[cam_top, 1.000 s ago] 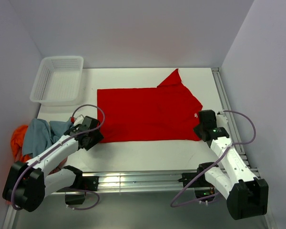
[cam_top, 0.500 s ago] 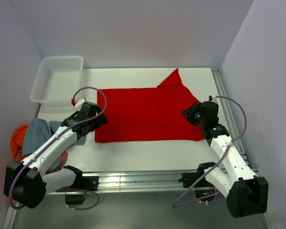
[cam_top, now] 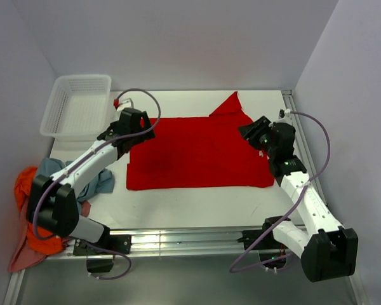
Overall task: Roll the t-shirts
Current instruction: Fold the tshirt
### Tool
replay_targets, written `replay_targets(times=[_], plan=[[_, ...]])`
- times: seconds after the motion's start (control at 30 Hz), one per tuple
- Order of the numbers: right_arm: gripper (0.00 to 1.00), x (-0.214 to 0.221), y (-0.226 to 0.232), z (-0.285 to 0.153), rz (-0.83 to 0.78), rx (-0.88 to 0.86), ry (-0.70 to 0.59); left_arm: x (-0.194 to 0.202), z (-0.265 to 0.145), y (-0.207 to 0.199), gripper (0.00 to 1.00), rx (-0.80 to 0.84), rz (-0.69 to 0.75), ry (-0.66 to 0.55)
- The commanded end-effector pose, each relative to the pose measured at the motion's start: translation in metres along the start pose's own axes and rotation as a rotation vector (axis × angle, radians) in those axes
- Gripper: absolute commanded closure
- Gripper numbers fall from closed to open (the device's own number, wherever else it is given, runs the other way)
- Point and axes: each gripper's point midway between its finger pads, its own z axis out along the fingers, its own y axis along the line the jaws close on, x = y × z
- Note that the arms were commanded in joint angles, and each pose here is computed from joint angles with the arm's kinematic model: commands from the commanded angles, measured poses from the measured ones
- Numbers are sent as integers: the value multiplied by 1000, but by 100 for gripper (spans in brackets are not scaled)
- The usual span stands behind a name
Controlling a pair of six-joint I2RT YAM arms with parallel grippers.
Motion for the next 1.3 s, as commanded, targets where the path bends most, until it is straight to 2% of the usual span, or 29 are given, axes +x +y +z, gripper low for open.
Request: replay_targets(times=[0.0,0.03,0.07,0.1,0.17,0.27,0.57,0.7,1.03,1.27], plan=[[50,-42,38,3,-11,-92,-110,-47,20,-19,6,-10,33,-116],[51,-47,39,5,-12,-84,-128,-48,29,-19,9,-19,29,-109],[53,-54,43,6,-13,-87,-142,-54,35,-30,19,27,22,-91],[54,-55,42,11,-8,-78,-139,-44,53,-27,23,23,17,-44],[55,-68,49,16,5,-80,-171,-57,72,-21,28,48,-33,-29],[56,-77,53,31,33,-80,-175,-58,111,1,29,-8,-74,4],[59,-102,38,101,63,-20,-145,-80,169,41,31,-91,-142,12],[60,-112,24,133,65,17,-140,-72,202,51,36,-105,-150,60],[60,-106,-19,211,61,98,-73,-60,242,51,38,-75,-169,104],[60,-126,-67,238,102,191,-88,-49,246,48,48,-55,-172,130]])
